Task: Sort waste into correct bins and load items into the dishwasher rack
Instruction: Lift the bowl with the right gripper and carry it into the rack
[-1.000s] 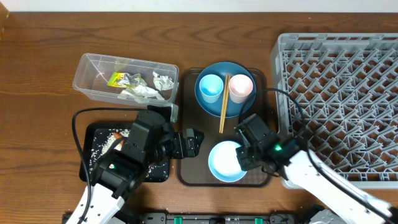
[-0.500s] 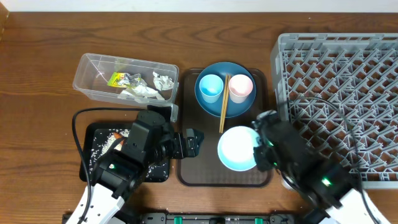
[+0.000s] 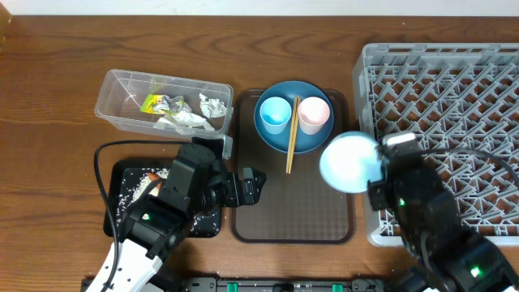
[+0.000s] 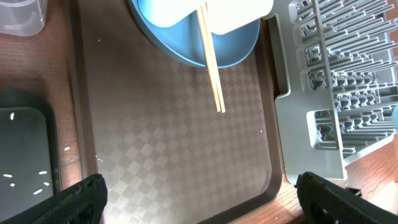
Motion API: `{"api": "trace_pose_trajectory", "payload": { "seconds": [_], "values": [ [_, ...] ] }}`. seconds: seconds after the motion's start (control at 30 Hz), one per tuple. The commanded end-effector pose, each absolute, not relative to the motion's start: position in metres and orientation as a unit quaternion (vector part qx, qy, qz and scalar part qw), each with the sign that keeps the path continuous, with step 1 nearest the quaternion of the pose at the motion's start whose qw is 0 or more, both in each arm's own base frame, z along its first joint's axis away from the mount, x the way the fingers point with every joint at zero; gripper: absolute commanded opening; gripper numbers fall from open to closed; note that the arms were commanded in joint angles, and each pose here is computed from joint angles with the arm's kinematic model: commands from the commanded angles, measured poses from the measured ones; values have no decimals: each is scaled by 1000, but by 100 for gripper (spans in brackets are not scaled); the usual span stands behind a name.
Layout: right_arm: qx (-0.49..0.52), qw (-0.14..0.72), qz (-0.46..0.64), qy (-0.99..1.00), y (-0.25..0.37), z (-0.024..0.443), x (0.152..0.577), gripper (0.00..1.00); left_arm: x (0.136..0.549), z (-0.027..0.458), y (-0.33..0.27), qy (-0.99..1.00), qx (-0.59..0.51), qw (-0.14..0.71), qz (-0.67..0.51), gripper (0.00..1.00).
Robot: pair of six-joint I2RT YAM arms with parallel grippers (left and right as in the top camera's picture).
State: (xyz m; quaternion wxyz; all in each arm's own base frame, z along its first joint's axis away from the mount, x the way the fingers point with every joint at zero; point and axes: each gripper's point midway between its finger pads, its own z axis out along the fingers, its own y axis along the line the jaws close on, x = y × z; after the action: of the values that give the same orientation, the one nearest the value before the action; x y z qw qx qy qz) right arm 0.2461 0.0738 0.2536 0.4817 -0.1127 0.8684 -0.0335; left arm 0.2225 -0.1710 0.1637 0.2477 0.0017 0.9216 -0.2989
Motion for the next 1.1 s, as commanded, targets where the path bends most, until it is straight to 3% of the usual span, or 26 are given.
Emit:
{"api": "trace_pose_trajectory", "payload": {
  "seconds": [0.0, 0.5, 0.67, 1.07],
  "values": [
    [-70, 504, -124, 852, 40, 283, 266, 1, 224, 163, -169, 922, -1, 250, -295, 100],
    [-19, 487, -414, 769, -66, 324, 380, 1, 224, 162, -169, 923, -1, 248, -294, 100],
    [-19, 498, -442, 746, -84, 325, 411, 1, 224, 162, -169, 923, -1, 248, -294, 100],
    [-111, 437, -495, 743, -96, 278, 457, 1, 224, 162, -169, 923, -1, 248, -294, 100]
  ]
}}
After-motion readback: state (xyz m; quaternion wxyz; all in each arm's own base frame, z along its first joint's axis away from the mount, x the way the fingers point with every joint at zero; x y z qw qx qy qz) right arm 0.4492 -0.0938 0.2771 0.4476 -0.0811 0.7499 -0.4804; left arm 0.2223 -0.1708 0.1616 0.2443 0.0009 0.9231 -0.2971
